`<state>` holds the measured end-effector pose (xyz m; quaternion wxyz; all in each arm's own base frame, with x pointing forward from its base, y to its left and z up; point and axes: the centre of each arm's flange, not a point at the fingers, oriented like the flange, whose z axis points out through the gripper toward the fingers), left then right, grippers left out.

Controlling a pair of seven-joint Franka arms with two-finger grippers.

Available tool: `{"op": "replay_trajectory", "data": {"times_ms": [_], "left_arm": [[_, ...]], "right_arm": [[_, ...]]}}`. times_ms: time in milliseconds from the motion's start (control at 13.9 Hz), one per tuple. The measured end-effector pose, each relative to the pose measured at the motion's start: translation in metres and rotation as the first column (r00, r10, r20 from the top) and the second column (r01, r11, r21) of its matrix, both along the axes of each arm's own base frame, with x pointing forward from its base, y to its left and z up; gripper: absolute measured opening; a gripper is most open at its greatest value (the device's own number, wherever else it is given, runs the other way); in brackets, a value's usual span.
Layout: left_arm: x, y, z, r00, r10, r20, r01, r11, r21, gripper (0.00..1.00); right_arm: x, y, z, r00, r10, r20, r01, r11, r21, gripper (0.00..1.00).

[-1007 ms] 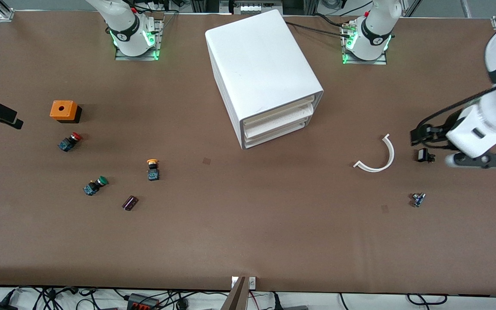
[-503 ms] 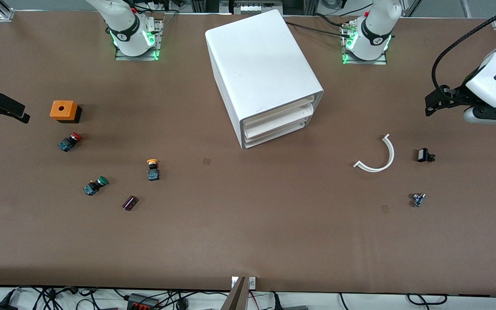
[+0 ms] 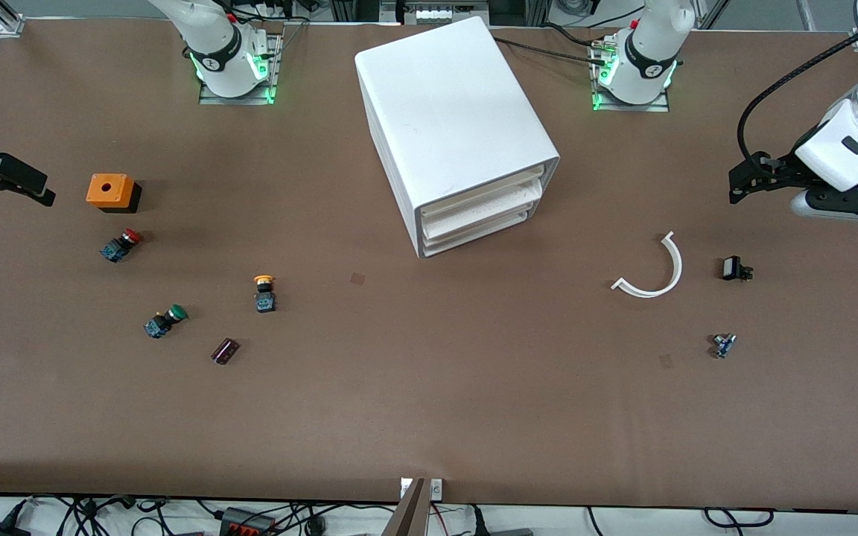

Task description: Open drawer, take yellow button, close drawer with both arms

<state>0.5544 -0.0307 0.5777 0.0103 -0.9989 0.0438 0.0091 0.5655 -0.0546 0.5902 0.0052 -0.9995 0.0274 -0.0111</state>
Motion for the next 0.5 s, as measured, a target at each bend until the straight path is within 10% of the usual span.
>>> {"op": "replay_trajectory", "data": {"times_ms": [503], "left_arm": [[-0.0001,-0.0009,0.0000,1.000,-0.002,0.000,0.002,1.000,0.000,1.00]], "right_arm": [[0.0001,0.0012,-0.0008,1.000,0.005,-0.002,-0.005,1.000,0.000,1.00]]}}
